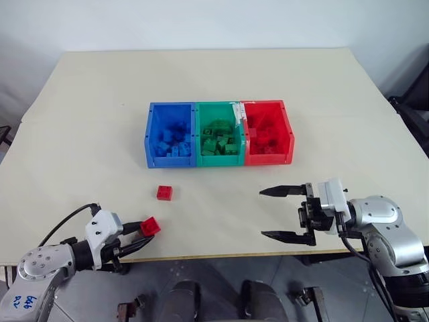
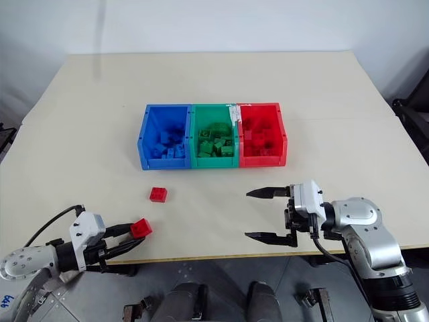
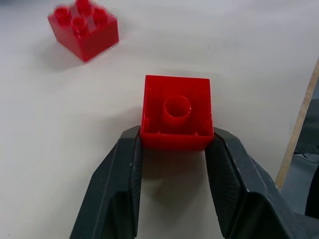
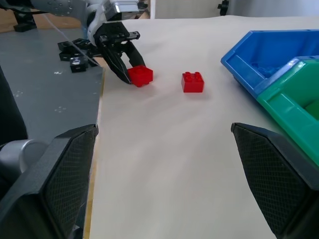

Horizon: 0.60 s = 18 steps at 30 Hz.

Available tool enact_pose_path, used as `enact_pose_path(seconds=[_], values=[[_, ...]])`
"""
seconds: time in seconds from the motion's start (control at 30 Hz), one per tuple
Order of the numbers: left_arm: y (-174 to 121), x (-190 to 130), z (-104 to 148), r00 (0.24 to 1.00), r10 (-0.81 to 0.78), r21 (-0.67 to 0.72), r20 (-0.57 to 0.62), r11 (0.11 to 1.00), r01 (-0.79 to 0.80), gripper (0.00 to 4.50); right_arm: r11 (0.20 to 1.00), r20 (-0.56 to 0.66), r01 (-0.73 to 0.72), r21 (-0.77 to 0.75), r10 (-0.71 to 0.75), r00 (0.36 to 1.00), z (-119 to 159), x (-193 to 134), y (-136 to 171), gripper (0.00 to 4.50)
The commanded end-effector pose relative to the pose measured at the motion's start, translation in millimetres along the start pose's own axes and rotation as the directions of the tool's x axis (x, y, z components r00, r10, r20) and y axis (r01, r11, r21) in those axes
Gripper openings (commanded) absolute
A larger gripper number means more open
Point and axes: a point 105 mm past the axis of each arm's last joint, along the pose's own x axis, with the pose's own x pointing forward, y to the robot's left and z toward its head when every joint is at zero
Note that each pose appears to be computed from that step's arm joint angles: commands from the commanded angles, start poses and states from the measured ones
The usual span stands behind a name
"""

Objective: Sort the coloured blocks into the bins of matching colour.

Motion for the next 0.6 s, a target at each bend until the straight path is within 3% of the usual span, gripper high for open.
enact_pose_path(seconds=[0.03,0.3,0.5,0.6], values=[[-0.4,11.5,46.8,0.982,-0.1,0.11,0.159,0.99,0.083,1.46,0.981,0.096,0.195,-0.018,-0.193,0.977,23.6,-11.3,-15.5,4.5],[19.0,87.5,132.0,0.917,-0.285,0.298,0.279,0.933,0.2,1.46,0.905,0.049,0.426,-0.012,-0.425,0.904,20.1,-41.8,-9.0,4.5],[23.9,156.9,169.5,0.883,-0.404,0.405,0.237,0.868,0.288,1.46,0.852,0.015,0.523,-0.027,-0.523,0.852,18.9,-54.5,3.8,4.5],[26.9,210.5,198.0,0.899,-0.378,0.418,0.222,0.87,0.263,1.46,0.817,0.013,0.576,-0.034,-0.576,0.817,22.3,-53.6,16.6,4.5]])
